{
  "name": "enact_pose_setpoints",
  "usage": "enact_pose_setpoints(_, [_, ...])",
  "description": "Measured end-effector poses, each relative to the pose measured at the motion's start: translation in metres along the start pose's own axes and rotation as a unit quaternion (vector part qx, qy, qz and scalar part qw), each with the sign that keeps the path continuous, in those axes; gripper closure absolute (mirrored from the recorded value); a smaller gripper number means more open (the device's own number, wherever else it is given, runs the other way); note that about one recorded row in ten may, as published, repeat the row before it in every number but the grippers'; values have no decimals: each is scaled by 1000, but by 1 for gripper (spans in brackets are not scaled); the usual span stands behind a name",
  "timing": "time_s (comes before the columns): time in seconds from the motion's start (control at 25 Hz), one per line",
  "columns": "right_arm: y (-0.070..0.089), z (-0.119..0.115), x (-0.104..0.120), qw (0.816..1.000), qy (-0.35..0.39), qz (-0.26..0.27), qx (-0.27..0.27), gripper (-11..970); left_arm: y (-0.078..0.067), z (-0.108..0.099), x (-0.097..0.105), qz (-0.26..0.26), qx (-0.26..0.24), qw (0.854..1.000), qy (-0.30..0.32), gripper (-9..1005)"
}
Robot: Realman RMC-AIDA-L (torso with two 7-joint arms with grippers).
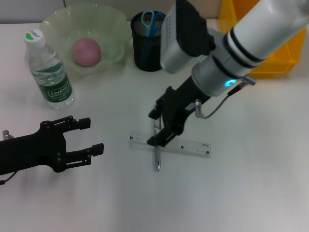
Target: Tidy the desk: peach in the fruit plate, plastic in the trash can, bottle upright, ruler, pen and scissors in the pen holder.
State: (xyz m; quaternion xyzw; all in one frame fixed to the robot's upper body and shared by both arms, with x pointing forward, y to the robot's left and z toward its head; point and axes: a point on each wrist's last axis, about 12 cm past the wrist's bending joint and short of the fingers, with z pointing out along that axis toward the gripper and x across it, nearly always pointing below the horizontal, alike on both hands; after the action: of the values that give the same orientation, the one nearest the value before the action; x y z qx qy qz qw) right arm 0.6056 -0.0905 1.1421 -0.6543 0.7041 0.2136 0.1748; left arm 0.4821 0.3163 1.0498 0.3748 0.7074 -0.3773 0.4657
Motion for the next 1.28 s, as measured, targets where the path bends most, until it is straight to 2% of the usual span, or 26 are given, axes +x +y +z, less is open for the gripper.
enact_pose_setpoints(0.64, [7,37,-1,1000,-18,-6,23,231,-4,-3,6,-9,-7,1000,-3,211])
enact_pose_setpoints(1.28, [9,48,9,999,-10,-1,30,241,-8,0,9,-14,-7,1000,-8,211])
